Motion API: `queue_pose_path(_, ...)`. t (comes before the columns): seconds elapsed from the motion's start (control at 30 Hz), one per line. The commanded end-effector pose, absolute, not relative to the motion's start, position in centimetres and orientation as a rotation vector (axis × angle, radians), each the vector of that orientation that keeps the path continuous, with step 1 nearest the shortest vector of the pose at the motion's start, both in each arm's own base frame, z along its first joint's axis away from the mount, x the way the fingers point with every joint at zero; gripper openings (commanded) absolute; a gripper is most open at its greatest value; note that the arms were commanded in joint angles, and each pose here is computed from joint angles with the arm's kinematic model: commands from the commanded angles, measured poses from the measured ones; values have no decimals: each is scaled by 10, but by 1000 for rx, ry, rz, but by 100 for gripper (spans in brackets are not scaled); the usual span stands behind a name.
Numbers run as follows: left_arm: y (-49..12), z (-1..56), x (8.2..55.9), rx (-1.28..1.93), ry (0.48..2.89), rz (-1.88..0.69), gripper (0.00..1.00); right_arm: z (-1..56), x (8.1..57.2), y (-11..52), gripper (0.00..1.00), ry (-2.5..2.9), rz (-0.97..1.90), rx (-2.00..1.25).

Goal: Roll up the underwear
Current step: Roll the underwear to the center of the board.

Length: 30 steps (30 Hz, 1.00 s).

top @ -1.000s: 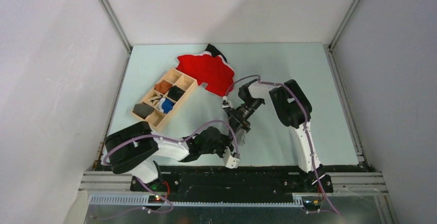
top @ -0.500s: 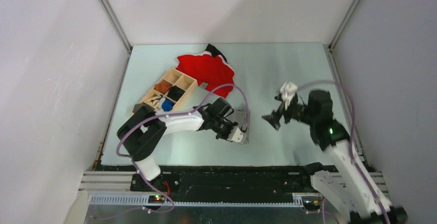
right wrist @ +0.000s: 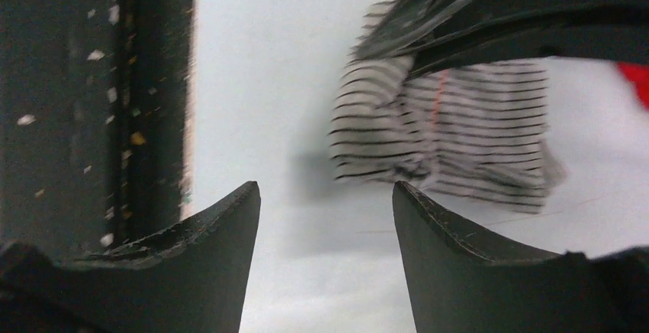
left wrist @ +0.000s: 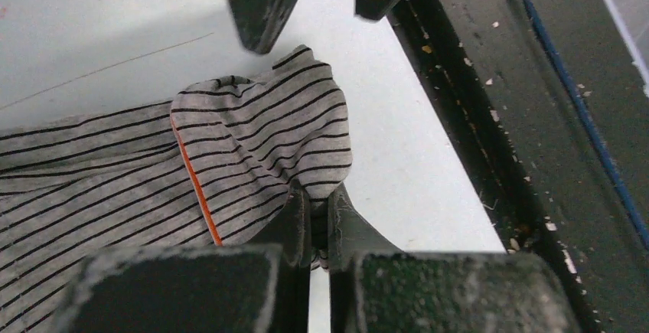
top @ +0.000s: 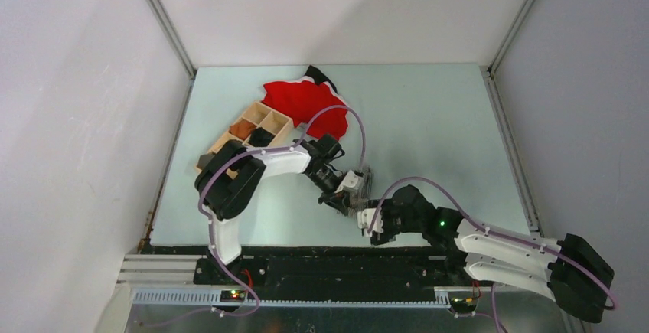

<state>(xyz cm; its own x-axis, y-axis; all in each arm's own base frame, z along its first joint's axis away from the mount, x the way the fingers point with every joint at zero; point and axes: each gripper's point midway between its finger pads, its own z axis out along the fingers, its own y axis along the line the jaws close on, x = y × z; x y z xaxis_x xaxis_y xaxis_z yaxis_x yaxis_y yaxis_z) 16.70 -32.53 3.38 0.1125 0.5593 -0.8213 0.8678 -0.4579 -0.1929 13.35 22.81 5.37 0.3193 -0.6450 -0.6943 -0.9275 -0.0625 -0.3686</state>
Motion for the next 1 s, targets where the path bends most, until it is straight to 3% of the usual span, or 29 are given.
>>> queue_pose_path(0.0, -318, 39, 145, 2012, 1533, -1468, 0, 98, 168, 257, 67, 1243, 334, -1638)
queue_pose_path(0.43, -328, 48, 163, 1884, 1647, -1522, 0, 69, 159, 270, 64, 1258, 499, -1823)
queue_pose_path(0.57, -326, 46, 165, 1858, 1684, -1523, 0, 59, 161, 267, 50, 1334, 502, -1855)
queue_pose_path(0.8, -319, 51, 169, 1748, 1780, -1584, 0, 49, 166, 254, 8, 1545, 522, -1886)
queue_pose_path(0.97, -307, 54, 168, 1678, 1901, -1666, 0, 56, 168, 248, 1, 1720, 663, -1846)
